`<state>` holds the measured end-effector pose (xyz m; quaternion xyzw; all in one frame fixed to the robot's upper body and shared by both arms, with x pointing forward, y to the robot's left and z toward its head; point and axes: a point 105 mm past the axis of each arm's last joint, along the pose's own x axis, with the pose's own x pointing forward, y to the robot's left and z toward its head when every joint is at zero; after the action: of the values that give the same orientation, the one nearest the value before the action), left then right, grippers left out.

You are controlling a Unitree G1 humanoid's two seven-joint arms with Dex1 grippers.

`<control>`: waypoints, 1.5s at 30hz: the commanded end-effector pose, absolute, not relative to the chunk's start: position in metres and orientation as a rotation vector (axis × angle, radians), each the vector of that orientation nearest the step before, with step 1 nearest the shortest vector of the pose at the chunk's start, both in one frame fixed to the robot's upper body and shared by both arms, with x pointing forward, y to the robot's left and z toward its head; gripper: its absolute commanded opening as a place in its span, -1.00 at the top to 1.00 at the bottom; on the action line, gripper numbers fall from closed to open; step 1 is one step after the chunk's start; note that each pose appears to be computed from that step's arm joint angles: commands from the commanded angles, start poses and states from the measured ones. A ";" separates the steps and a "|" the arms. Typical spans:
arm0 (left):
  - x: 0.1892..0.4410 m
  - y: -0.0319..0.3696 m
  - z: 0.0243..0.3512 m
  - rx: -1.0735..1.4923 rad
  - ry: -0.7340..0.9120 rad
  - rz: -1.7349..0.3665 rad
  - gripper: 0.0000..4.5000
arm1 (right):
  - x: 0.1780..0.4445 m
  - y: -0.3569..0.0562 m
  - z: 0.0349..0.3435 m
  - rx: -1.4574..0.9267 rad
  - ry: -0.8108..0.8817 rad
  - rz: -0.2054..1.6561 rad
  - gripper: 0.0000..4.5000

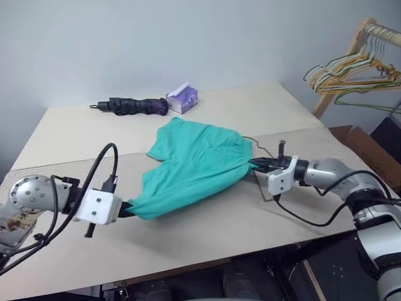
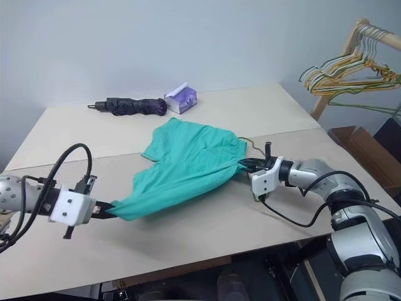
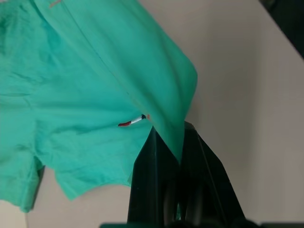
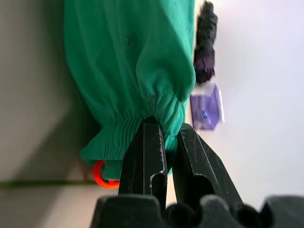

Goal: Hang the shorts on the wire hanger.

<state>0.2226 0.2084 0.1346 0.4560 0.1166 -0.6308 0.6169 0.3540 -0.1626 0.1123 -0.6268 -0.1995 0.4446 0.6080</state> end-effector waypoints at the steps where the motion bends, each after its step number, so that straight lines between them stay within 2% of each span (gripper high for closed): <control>1: 0.210 0.213 0.138 1.052 0.331 -1.491 0.99 | 0.356 -0.168 0.116 -1.478 -0.472 0.980 0.99; 4: 0.198 0.217 0.134 1.050 0.386 -1.496 0.99 | 0.351 -0.163 0.112 -1.476 -0.500 0.998 0.99; 12: 0.169 0.210 0.130 0.974 0.401 -1.480 0.99 | 0.338 -0.162 0.108 -1.472 -0.536 1.031 0.99; 21: 0.149 0.213 0.116 0.863 0.379 -1.490 0.99 | 0.309 -0.165 0.100 -1.428 -0.535 1.115 0.99; 27: 0.140 0.223 0.099 0.842 0.395 -1.520 0.99 | 0.302 -0.167 0.094 -1.417 -0.493 1.134 0.99; 28: 0.140 0.226 0.096 0.838 0.397 -1.517 0.90 | 0.302 -0.168 0.094 -1.412 -0.484 1.136 0.99; 30: 0.143 0.226 0.101 0.823 0.388 -1.520 0.70 | 0.300 -0.169 0.093 -1.392 -0.452 1.147 0.67; 34: 0.151 0.237 0.111 0.762 0.375 -1.498 0.12 | 0.291 -0.176 0.097 -1.349 -0.404 1.160 0.07; 41: 0.173 0.250 0.162 0.589 0.285 -1.411 -0.90 | 0.277 -0.201 0.106 -1.258 -0.253 1.107 -1.00; 42: 0.180 0.250 0.169 0.579 0.261 -1.388 -0.99 | 0.275 -0.205 0.107 -1.241 -0.227 1.093 -1.00; 45: 0.209 0.237 0.198 0.507 0.111 -1.313 -0.99 | 0.278 -0.223 0.116 -1.065 -0.052 0.945 -1.00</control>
<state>0.1977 0.2428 0.1828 0.2599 0.0816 -0.6168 0.7385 0.2673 -0.2162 0.0913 -0.5182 -0.0338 0.4777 0.7086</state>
